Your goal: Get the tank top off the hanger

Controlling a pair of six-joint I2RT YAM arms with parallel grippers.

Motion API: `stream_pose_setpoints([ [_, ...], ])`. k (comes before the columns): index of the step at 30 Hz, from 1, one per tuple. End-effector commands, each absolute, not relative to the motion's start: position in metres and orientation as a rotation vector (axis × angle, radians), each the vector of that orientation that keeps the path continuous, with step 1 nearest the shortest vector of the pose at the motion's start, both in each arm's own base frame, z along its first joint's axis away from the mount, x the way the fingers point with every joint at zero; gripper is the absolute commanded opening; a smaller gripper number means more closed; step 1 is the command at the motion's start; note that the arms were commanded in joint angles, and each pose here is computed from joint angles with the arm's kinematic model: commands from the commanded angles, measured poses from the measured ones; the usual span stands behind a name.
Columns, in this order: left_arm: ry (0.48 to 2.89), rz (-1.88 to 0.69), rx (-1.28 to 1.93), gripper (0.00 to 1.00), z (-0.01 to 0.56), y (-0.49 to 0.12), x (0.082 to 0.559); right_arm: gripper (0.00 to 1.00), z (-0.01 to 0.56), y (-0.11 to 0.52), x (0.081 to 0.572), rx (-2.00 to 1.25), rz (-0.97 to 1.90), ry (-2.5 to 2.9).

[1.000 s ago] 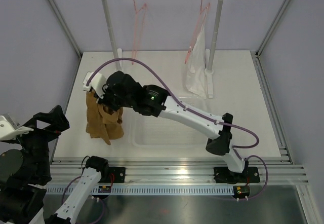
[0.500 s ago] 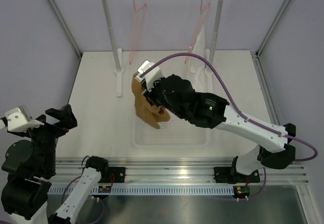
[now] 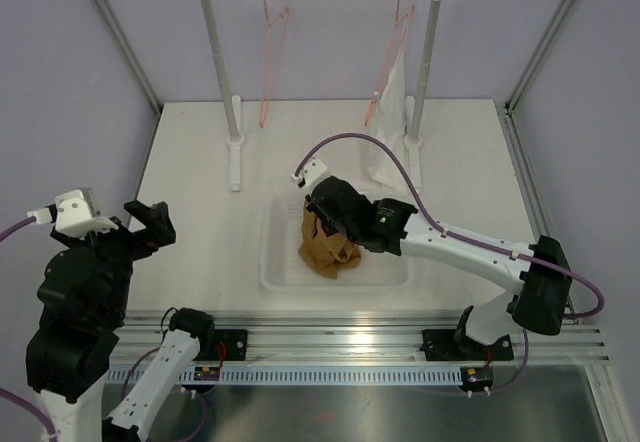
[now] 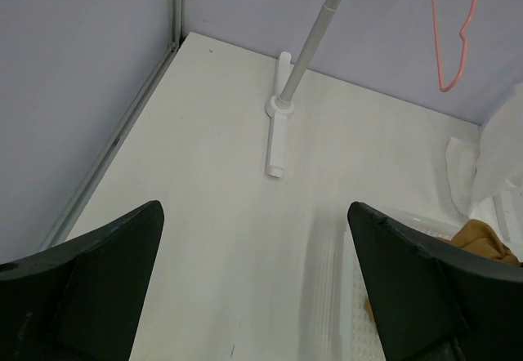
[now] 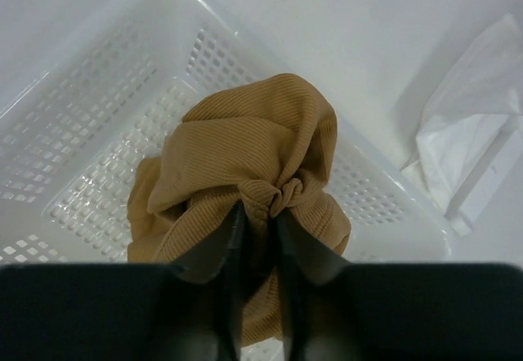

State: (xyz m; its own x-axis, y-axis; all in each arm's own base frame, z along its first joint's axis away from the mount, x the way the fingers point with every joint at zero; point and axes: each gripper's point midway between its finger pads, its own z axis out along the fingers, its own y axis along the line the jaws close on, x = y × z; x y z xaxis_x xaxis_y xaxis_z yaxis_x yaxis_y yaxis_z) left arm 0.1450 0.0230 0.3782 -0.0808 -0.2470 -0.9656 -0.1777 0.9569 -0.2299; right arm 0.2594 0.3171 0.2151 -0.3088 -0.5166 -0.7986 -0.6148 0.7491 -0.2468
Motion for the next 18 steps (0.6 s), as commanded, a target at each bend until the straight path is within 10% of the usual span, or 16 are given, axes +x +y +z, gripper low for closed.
stream_pose_setpoints([
  [1, 1.694, -0.081, -0.276, 0.99, 0.374, 0.010, 0.165, 0.30, 0.228, 0.334, 0.273, -0.721, 0.252, 1.962],
  [7, 1.741, -0.027, -0.277, 0.99, 0.352, 0.012, 0.176, 0.38, 0.264, 0.312, 0.257, -0.613, 0.366, 1.921],
  [11, 1.742, -0.020, -0.278, 0.99, 0.349, 0.013, 0.178, 0.99, 0.285, 0.295, 0.235, -0.592, 0.478, 1.892],
  [18, 1.800, -0.062, -0.217, 0.99, 0.335, -0.003, 0.190, 1.00, 0.320, 0.189, 0.249, -0.227, 0.090, 1.902],
])
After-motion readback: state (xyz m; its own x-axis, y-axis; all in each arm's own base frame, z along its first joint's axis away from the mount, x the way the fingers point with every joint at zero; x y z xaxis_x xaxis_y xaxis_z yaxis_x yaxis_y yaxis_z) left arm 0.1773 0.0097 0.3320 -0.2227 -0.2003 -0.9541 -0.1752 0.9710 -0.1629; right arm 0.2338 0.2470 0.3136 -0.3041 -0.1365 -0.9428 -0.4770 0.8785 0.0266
